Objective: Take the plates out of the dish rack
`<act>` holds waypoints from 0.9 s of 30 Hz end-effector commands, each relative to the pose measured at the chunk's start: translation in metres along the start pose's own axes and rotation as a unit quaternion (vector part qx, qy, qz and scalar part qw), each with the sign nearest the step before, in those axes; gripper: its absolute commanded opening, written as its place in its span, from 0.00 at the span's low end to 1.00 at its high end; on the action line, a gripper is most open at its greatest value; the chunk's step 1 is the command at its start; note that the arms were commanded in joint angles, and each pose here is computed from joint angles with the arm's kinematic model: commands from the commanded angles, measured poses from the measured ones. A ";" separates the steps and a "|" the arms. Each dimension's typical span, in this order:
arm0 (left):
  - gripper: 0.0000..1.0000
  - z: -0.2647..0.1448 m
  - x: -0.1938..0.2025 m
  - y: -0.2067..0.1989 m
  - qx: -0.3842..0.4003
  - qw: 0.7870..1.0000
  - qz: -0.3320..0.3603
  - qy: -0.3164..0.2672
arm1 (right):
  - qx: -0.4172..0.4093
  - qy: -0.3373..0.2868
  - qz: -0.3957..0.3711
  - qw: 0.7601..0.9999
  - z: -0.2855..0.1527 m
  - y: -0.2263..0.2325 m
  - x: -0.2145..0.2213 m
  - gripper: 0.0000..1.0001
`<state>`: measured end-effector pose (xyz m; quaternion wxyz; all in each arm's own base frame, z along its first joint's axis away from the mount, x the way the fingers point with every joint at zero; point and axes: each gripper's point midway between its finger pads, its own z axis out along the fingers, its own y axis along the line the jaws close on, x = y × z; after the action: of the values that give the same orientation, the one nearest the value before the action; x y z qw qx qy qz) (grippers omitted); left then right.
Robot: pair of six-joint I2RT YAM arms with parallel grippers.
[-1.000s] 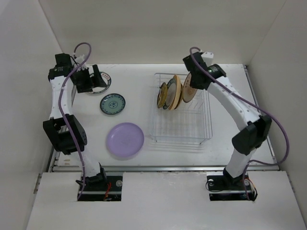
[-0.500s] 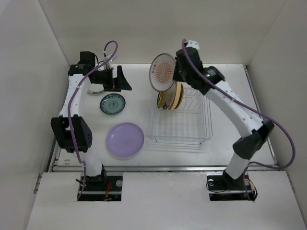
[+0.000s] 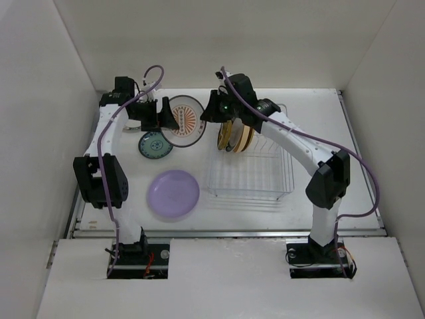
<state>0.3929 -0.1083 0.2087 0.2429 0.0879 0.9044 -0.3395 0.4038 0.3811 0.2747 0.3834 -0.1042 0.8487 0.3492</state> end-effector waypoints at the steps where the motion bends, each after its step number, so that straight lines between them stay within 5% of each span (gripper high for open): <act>1: 0.91 0.002 -0.001 0.017 -0.036 0.999 0.006 -0.005 | -0.090 -0.041 -0.005 0.995 -0.017 0.043 -0.025 0.00; 4: 0.85 0.001 -0.007 0.011 -0.022 0.999 0.016 -0.017 | -0.107 -0.034 -0.007 0.994 -0.012 0.046 -0.020 0.00; 8: 0.32 -0.006 -0.010 -0.016 0.039 0.999 0.026 -0.022 | -0.122 -0.029 -0.005 0.992 -0.011 0.050 -0.017 0.00; 9: 0.05 -0.007 -0.006 -0.025 0.064 0.998 0.019 -0.015 | -0.122 -0.029 -0.005 0.992 -0.011 0.050 -0.017 0.00; 18: 0.00 -0.044 0.009 -0.067 0.202 0.979 0.020 0.012 | -0.140 -0.018 -0.006 0.990 -0.006 0.050 -0.013 0.00; 23: 0.00 -0.064 -0.012 -0.056 0.211 0.977 -0.011 -0.026 | -0.120 -0.014 0.005 0.993 -0.006 0.035 -0.023 0.94; 27: 0.00 -0.074 -0.051 -0.019 0.194 0.974 -0.075 -0.092 | -0.081 -0.064 0.005 0.995 -0.023 0.029 -0.054 1.00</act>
<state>0.3751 -0.0973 0.2623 0.2186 0.0656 0.8354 -0.5001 0.4025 0.3909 0.2845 0.3591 -0.1256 0.8233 0.4213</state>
